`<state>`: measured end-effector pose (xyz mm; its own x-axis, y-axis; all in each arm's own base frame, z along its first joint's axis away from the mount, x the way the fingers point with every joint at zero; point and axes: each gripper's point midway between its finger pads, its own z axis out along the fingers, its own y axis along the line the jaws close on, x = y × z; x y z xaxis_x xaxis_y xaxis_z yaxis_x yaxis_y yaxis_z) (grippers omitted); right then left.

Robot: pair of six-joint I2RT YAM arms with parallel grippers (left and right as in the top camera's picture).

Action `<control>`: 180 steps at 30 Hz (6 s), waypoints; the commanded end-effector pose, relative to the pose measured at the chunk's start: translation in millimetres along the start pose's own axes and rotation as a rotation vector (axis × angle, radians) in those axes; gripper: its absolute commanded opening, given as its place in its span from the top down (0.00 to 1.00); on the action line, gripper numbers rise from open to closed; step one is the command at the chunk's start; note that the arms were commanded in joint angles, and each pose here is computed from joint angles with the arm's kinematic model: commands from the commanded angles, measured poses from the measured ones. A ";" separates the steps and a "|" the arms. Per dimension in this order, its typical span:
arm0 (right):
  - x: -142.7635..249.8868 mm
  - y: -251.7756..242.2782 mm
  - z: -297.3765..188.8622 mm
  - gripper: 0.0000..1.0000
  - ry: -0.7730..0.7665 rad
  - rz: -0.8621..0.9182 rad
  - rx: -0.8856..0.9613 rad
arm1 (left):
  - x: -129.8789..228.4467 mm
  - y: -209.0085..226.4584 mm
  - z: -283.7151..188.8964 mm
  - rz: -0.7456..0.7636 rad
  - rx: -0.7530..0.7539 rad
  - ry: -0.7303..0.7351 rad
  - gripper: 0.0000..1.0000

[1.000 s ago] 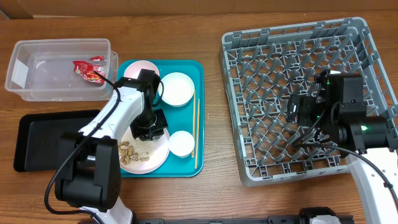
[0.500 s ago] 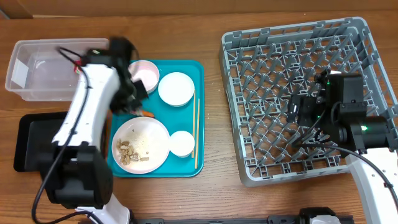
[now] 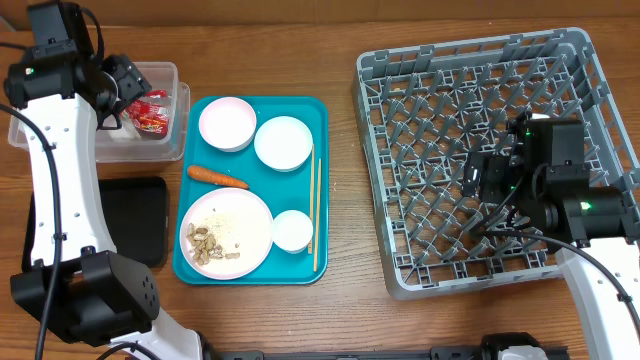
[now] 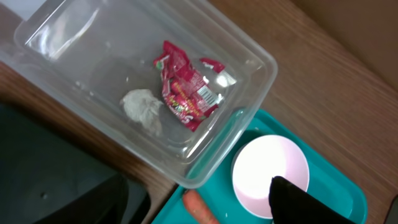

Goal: Sort waste into correct bins and load items into the dishwasher
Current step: 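Grasp the small white cup with the left gripper and lift it, then hand the white cup from the left gripper to the right gripper, then place the cup upside down on the right side of the rack, then grasp the white bowl on the tray with the left gripper and lift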

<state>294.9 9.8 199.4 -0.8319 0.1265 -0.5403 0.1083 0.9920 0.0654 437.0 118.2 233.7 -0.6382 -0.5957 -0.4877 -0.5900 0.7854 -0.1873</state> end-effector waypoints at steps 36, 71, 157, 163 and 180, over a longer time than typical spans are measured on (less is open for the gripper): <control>-5.7 -1.8 -7.3 0.00 -0.018 -0.001 0.009 | 341.2 -60.2 10.5 0.691 0.003 0.794 0.96; -66.2 186.3 -92.1 0.00 -0.368 -0.536 -1.460 | 247.5 -256.8 -180.8 0.472 1.420 0.913 0.96; -59.0 -42.2 18.3 0.00 0.175 0.261 -0.190 | 282.1 -198.6 84.3 0.741 0.152 0.481 0.47; -58.4 -42.1 18.2 0.00 0.178 0.261 -0.190 | 291.2 -203.8 100.7 0.744 0.157 0.485 0.72; -36.7 -94.0 15.3 0.00 0.236 0.349 0.044 | 242.3 -296.7 -7.2 0.734 0.559 0.411 0.96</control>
<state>330.9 -57.2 187.5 -0.8867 0.3996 -0.2324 0.3345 0.9017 0.2741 440.1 -208.2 90.8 -0.9807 0.0943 -0.1710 0.1191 0.9828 -0.1410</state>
